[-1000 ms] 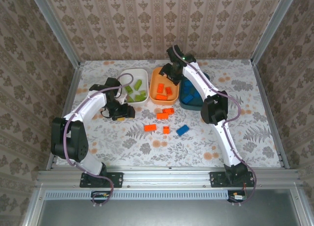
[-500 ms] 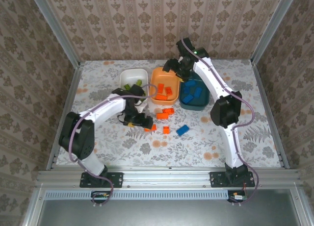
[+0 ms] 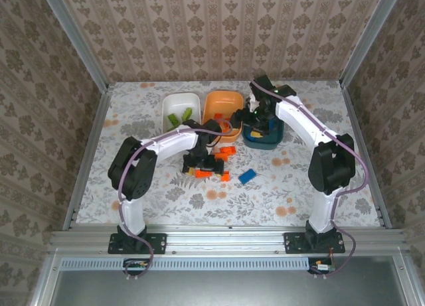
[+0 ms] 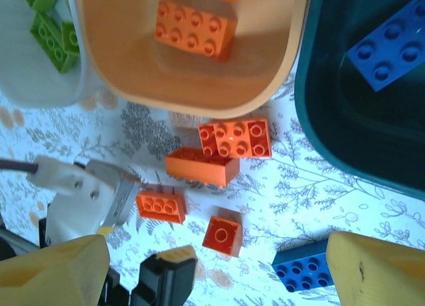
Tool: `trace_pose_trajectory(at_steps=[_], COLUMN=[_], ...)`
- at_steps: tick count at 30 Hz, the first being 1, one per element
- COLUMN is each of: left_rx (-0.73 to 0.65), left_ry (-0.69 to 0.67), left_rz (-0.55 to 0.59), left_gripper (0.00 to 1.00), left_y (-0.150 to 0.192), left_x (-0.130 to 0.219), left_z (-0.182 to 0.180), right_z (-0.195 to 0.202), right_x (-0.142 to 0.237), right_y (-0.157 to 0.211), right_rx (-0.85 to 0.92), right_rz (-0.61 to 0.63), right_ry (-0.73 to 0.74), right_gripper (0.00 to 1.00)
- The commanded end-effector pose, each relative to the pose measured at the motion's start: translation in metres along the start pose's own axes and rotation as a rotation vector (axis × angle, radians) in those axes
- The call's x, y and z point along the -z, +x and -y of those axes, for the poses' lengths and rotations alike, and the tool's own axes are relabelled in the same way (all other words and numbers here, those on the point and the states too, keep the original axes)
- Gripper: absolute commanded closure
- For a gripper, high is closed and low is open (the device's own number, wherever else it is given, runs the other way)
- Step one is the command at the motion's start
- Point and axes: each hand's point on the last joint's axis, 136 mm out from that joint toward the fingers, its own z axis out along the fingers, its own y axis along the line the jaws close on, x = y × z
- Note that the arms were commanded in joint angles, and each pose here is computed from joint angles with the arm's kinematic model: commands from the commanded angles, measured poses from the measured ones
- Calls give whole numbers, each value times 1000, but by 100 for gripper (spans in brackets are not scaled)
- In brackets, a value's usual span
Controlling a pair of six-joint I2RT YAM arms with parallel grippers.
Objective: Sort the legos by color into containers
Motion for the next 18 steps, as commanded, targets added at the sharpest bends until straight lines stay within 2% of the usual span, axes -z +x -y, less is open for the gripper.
trace_pose_trajectory(at_steps=[1,8,18], left_rx=[92,90,30], left_ry=[-59,-113,-60], left_rz=[-34,-43,21], left_gripper=[0,3,5], left_y=[6,11,2], left_x=[-8,-15,-5], left_z=[0,-16,-40], right_z=[-7,-3,-24], right_x=[8,23,37], right_y=[8,24,69], right_rx=[8,-5,-30], right_rz=[-3,40,118], right_ry=[-99,-80,-37], right_gripper=[14,13,14])
